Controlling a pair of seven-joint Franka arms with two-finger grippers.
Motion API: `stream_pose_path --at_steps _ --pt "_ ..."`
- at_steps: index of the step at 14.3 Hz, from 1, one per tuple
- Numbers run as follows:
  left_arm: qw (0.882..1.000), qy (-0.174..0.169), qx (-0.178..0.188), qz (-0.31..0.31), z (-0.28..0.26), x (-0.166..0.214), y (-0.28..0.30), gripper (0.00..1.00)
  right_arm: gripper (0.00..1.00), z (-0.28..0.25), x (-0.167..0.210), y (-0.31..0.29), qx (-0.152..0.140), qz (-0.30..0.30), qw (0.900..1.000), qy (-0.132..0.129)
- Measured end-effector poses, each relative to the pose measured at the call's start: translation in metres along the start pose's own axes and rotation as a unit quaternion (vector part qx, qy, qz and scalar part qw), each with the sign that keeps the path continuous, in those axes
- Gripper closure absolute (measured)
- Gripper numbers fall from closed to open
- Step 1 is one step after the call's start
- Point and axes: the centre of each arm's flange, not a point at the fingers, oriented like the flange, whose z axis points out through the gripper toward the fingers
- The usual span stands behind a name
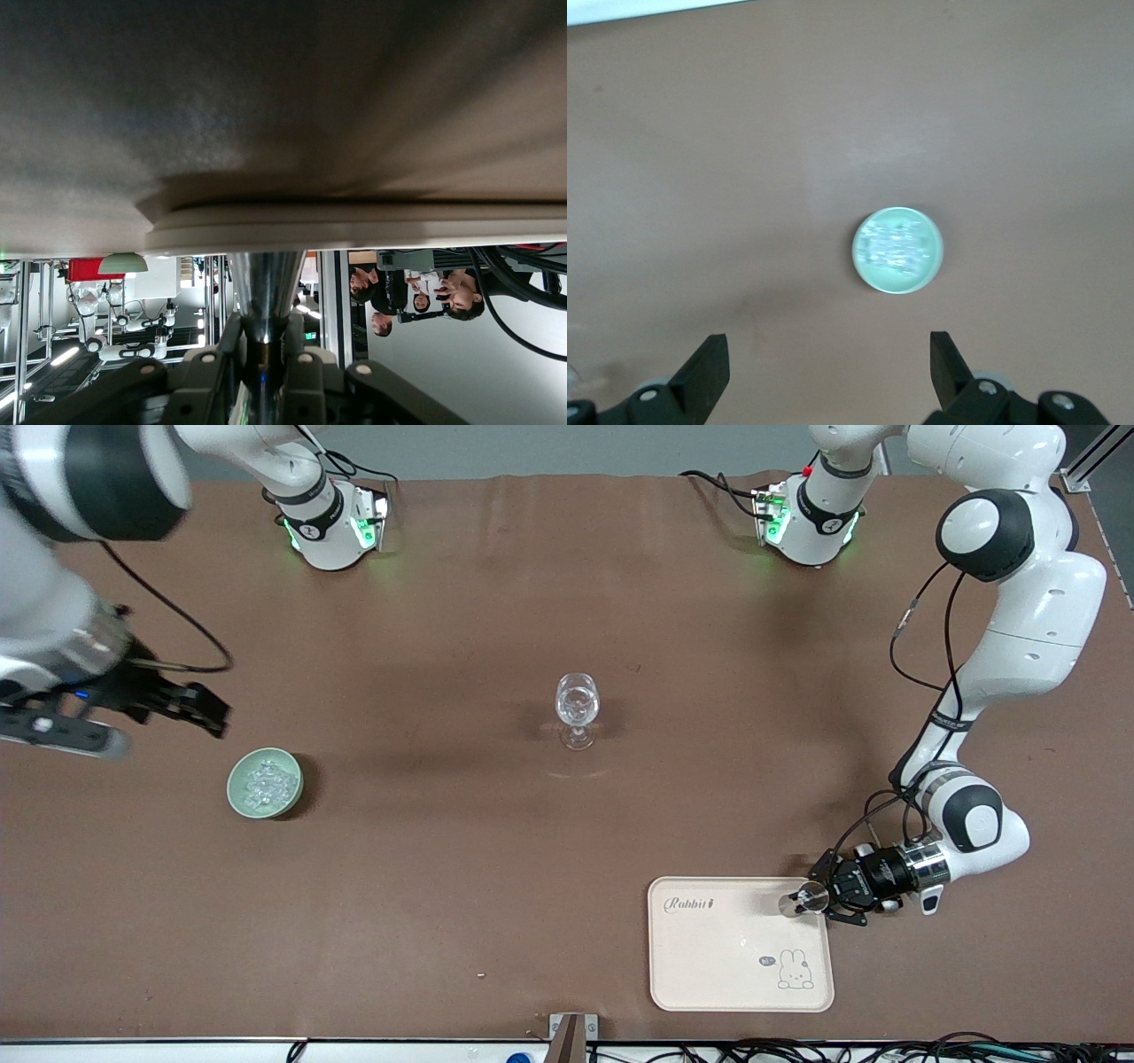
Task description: Pour wine and add ice with both arms
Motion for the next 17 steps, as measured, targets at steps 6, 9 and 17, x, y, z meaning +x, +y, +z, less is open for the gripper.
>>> stream_pose_path --at_steps 6,9,17 --pt "1.0 0.013 -0.004 0.027 -0.017 -0.017 0.014 0.31 0.0 -0.051 -0.029 0.083 0.004 -0.028 0.999 -0.015" --pt "0.995 0.063 0.032 0.064 -0.047 -0.045 0.025 0.02 0.0 -0.07 -0.039 0.091 0.006 -0.023 0.999 -0.022" --pt "0.961 0.184 0.154 0.135 -0.124 -0.137 0.03 0.0 0.0 -0.066 -0.047 0.078 0.018 -0.033 0.998 -0.054"
